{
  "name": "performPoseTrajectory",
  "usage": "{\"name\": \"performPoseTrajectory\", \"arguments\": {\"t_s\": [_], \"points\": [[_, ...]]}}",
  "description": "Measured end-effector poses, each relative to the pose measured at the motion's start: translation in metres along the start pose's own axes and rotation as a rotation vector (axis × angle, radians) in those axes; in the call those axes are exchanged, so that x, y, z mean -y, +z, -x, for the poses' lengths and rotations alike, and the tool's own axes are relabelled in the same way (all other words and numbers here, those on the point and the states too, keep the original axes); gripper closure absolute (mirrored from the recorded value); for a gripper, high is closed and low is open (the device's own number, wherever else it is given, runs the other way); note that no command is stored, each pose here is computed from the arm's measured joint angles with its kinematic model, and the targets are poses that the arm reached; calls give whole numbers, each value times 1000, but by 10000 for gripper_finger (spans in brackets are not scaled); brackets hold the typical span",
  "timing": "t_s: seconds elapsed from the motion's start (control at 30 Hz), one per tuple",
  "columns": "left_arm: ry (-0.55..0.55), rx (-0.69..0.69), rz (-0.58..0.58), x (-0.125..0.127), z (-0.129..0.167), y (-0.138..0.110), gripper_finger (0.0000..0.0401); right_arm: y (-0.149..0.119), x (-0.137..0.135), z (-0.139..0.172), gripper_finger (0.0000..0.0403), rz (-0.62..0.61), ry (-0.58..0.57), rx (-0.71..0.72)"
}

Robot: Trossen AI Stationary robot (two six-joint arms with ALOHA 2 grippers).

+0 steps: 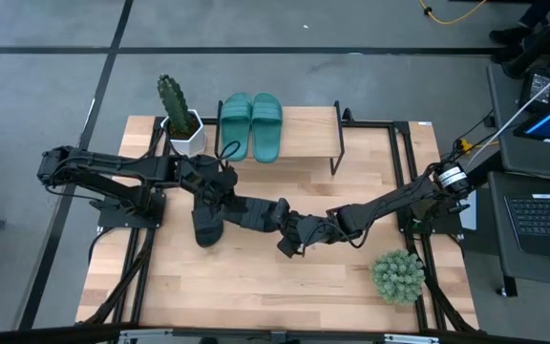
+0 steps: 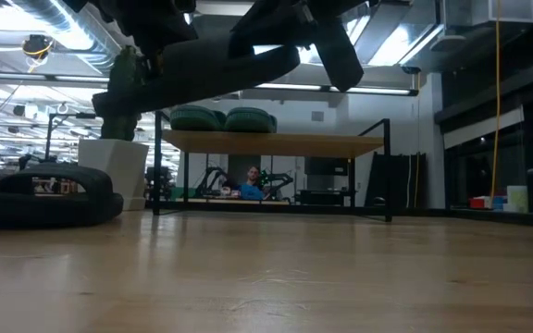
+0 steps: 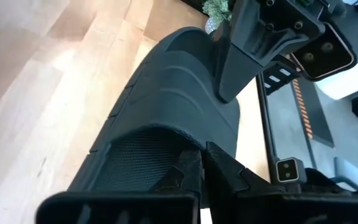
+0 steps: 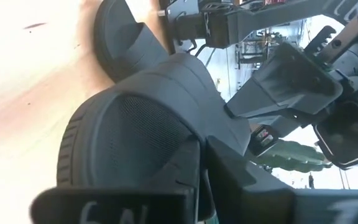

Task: Pick and place slides into the shelf
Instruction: Put the black slipper on the shelf

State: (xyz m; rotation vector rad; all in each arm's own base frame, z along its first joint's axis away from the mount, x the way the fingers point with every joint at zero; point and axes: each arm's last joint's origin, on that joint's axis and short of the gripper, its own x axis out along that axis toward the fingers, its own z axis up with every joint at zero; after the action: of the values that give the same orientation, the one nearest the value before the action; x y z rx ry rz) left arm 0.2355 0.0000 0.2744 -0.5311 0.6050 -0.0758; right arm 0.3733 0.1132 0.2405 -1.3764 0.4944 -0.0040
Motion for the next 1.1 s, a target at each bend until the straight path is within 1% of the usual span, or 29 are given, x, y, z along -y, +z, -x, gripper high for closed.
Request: {"name": "performPoseTrajectory", "arguments": {"t_s": [0.1, 0.2, 0.3, 0.43, 0.6, 0.7, 0.8, 0.9, 1.03, 1.1], "points": [[19, 10, -7, -1, 0, 0, 390, 0, 0, 0, 392, -1, 0, -1], [45, 29, -8, -1, 0, 1, 376, 0, 0, 0, 395, -9, -2, -8], [66, 41, -8, -2, 0, 2, 365, 0, 0, 0, 395, -59, -6, -12], [75, 51, -10, -2, 0, 2, 357, -2, 1, 0, 397, -80, -33, -71], [96, 63, -10, -3, 0, 3, 355, 0, 1, 2, 397, -79, -54, -111], [154, 69, -27, -5, 0, 2, 354, 3, 0, 5, 397, -76, -66, -129], [204, 69, -62, -7, 1, 1, 354, 6, -1, 10, 397, -71, -101, -199], [210, 56, -100, -7, 1, 0, 354, 9, -2, 14, 397, -67, -130, -250], [211, 53, -137, -7, 1, 0, 354, 12, -3, 18, 397, -64, -144, -273], [211, 53, -141, -7, 1, 0, 354, 11, -3, 19, 397, -67, -166, -321]]}}
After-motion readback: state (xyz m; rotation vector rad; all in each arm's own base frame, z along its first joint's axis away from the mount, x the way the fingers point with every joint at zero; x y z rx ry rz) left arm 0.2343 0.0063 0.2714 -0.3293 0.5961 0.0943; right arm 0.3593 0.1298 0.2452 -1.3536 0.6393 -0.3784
